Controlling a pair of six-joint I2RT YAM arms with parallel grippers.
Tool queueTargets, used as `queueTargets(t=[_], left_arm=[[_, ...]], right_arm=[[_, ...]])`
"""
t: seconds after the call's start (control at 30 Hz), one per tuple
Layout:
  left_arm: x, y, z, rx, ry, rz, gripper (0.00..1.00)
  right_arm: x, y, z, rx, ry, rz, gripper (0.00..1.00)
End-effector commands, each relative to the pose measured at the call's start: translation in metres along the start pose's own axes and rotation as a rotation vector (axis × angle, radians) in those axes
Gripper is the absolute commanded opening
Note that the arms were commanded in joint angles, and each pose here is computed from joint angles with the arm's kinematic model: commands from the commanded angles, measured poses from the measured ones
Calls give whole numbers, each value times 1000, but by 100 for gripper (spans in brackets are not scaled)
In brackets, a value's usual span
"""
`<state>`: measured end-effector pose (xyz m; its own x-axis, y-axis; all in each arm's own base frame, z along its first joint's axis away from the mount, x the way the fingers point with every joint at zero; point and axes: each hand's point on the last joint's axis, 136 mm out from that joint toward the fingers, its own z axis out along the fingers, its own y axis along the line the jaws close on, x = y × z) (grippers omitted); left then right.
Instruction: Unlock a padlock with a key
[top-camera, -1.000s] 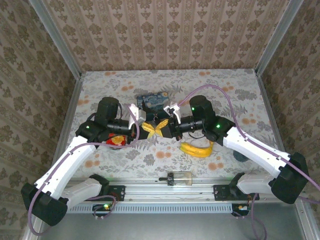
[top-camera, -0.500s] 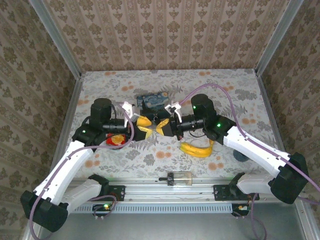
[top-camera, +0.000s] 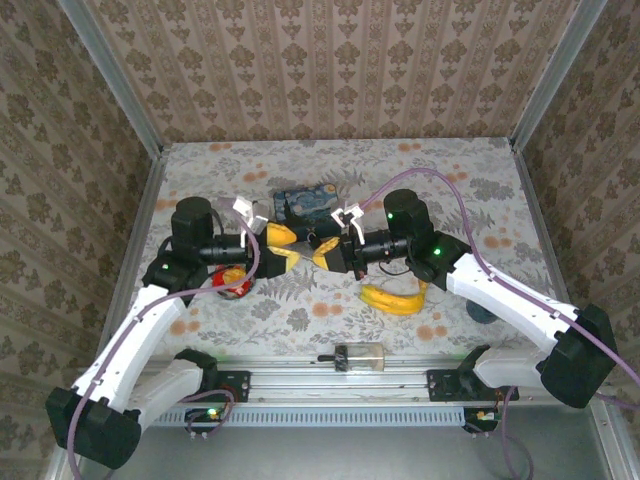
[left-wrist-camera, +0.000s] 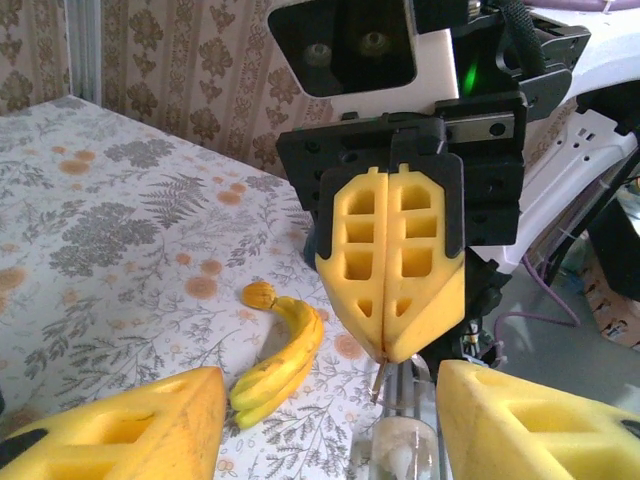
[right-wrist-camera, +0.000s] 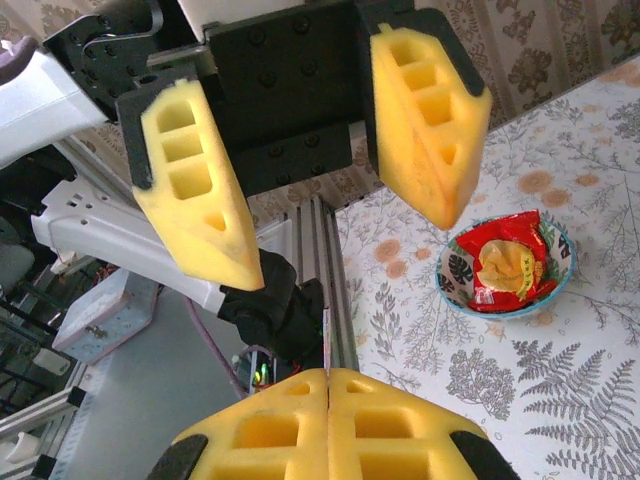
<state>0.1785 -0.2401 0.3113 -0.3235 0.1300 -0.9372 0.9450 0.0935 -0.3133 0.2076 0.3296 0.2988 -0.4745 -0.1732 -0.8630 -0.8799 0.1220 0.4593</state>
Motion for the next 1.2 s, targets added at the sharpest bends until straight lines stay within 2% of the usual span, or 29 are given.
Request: queueTargets(t=[0.0,0.17,0.47,0.67,0.77,0.83,0.87,1.0,1.07,1.17], left_arm=[[-4,-4,3,44,-3,-7,58],[-1,-2,11,71,15,-24,56],[-2,-7,19,118,18,-12,44],[-3,-4,21,123,16,-21,18],[-3,-4,21,122,15,-21,1],[-3,-5,20,122,14,-16,0],[-3,-6,20,125,13,-14,0],[-6,-12,18,136,9,4,0],[-7,-14,16,137,8,8,0],[-9,-16,15,138,9,13,0]], right_arm=[[-5,7,-2,-34,-17,-9,0],[-5,7,-2,-35,-17,-6,0],[-4,6,-1,-36,-15,-5,0],[-4,5,0,-39,-14,-4,0],[-4,5,0,-37,-13,-1,0],[-3,4,0,-34,-12,2,0],[-3,4,0,-31,-12,6,1],[-3,1,0,-18,-21,17,35],[-4,1,-1,-12,-28,15,38],[-5,4,-2,-19,-40,8,36]])
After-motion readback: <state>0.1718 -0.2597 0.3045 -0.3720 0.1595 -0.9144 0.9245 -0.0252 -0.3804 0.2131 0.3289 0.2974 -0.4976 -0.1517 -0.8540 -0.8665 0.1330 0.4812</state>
